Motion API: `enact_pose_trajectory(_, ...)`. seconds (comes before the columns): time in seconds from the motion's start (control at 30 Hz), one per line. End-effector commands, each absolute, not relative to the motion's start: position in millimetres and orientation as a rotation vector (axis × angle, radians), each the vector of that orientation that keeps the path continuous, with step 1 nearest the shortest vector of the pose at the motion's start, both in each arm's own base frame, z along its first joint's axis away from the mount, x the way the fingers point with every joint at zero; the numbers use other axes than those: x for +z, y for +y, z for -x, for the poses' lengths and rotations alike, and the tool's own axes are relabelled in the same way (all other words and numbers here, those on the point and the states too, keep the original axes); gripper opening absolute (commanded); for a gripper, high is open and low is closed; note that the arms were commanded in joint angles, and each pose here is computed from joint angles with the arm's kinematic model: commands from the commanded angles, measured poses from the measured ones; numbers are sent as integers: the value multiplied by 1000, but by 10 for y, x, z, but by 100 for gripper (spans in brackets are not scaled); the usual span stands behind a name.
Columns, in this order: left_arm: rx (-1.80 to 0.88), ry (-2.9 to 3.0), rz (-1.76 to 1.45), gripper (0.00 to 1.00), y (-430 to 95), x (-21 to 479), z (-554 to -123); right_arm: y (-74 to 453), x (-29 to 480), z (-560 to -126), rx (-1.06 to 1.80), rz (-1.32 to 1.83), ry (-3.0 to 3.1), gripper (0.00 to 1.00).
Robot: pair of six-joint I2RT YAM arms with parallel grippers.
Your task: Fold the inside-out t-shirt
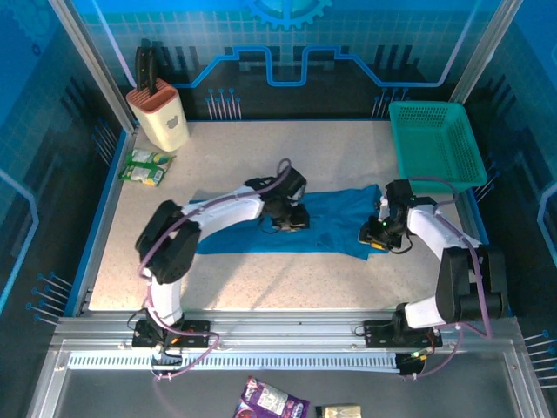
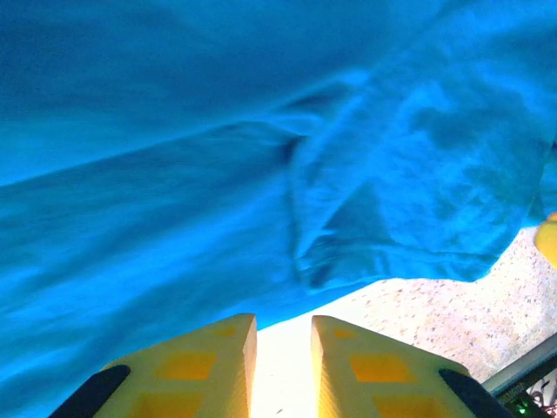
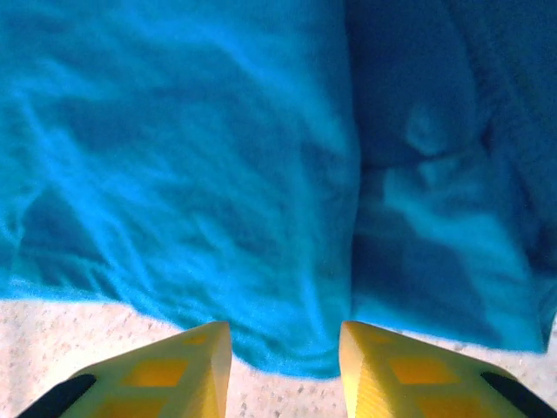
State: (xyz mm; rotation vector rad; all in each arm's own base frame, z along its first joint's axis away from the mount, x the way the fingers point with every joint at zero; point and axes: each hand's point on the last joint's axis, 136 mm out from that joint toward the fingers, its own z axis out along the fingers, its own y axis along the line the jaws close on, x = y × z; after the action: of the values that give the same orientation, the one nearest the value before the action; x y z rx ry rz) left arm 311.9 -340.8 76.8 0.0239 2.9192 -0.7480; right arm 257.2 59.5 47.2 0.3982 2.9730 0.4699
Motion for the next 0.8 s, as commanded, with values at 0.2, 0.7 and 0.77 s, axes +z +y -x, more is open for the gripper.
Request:
enact_pose_trajectory(0.2, -750, 3010, -92, 26, -3810, 483, -3133, 501, 367, -2848, 425, -355, 2949, 37)
enact_pose_trajectory(0.7, -514, 3057, -70, 27, -3640, 264, -3216, 507, 373, -3013, 433, -337, 2934, 21)
enact_pose_trajectory(0.77, -546, 3064, -68, 26, -3682, 238, -3209, 517, 369, -3012, 435, -332, 2936, 19)
